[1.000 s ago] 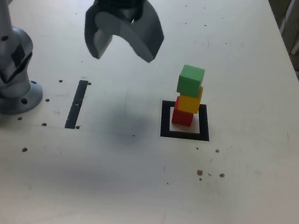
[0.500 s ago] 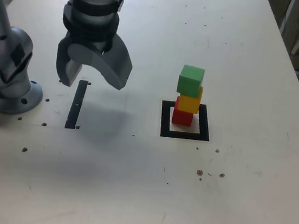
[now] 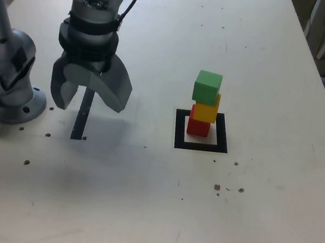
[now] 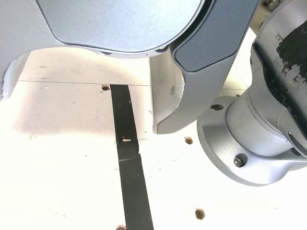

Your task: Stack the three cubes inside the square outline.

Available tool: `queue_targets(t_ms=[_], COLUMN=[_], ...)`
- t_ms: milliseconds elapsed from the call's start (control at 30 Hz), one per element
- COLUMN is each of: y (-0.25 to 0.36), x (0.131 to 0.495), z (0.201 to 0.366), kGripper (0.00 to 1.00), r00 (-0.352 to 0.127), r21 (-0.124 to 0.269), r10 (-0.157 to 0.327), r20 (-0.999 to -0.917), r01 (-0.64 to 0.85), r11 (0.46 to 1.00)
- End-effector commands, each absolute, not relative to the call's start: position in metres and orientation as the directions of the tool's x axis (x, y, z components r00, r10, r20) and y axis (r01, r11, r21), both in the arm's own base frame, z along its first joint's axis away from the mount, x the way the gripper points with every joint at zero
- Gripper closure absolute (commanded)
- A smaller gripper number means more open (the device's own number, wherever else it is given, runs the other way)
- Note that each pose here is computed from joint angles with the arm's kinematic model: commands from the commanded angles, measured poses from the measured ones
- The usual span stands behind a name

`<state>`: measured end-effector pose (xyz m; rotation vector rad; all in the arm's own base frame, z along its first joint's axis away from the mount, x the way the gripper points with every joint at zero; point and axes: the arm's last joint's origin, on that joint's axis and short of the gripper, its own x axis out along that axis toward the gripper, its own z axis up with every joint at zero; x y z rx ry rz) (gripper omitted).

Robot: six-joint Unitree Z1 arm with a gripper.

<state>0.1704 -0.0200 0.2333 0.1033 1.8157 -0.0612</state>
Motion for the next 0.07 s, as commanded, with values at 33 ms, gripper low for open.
queue_targets(t_ms=[33], y=[-0.02], x=[0.1691], z=[0.2302], kGripper=[0.0], r00=[-0.25], r21=[0.012], r10=[0.037], r20=[-0.9676], r01=[0.102], r11=[0.995])
